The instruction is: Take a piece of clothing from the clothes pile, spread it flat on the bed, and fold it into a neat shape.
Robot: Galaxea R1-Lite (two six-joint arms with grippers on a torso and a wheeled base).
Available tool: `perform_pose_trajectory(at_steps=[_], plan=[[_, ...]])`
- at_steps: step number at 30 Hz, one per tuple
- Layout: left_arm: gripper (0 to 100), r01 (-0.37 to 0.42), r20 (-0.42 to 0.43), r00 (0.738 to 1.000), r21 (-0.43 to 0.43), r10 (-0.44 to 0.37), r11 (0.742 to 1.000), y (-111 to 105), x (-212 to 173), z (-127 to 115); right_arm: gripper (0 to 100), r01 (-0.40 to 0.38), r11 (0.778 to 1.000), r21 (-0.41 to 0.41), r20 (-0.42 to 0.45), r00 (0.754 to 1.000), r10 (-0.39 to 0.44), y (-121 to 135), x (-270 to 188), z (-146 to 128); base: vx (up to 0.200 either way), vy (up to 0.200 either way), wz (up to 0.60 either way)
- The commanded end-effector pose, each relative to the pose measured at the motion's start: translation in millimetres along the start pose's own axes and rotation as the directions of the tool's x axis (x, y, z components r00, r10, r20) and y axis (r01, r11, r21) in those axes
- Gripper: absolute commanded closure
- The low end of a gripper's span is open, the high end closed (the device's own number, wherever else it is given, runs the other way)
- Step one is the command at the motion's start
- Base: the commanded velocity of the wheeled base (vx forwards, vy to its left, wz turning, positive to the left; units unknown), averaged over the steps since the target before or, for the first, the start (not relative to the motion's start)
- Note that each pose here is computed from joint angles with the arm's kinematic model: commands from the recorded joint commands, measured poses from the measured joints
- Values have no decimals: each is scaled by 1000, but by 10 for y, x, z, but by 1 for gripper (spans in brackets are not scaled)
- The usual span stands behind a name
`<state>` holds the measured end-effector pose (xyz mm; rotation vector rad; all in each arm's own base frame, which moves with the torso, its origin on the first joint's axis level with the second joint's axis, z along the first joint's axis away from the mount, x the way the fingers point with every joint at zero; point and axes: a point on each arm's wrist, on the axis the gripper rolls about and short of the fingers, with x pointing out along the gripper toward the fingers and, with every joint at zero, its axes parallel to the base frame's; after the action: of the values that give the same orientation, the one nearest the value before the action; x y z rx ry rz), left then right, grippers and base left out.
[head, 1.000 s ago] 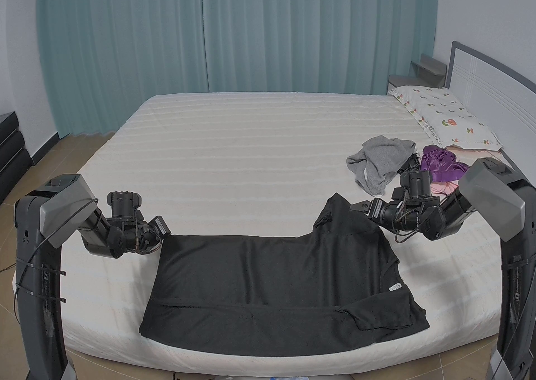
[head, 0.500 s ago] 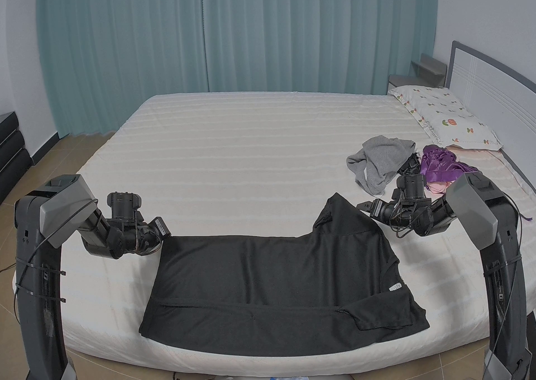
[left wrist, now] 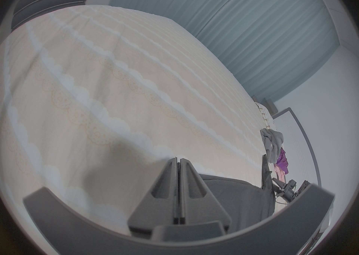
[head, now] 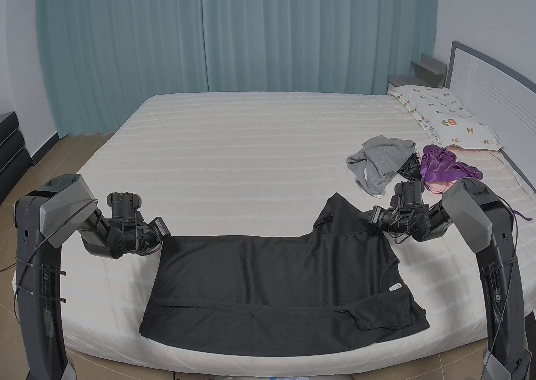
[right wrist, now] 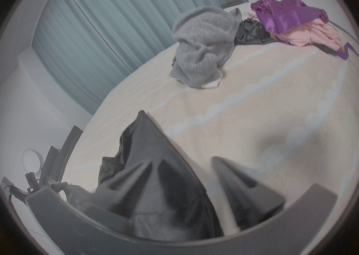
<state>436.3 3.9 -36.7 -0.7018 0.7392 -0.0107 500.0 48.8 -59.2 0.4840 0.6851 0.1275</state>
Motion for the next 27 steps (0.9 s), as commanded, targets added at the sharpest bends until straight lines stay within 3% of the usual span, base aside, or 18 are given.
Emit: perform_pose_trajectory(at_steps=[1,9,27], plan=[[100,1,1,1000,0,-1,1000,0,0,4,100,2,1000,4,-11,1000,-2,1,-8,-27,0,0,0],[100,1,7,1000,3,-1,1000,-4,-9,17,100,-8,1000,14,28,1000,8,14,-118,69,0,0,0],[100,-19,106,994,-1,19,1000,-74,-267,259,100,-47,998,45,104,994,42,44,-481,218,0,0,0]])
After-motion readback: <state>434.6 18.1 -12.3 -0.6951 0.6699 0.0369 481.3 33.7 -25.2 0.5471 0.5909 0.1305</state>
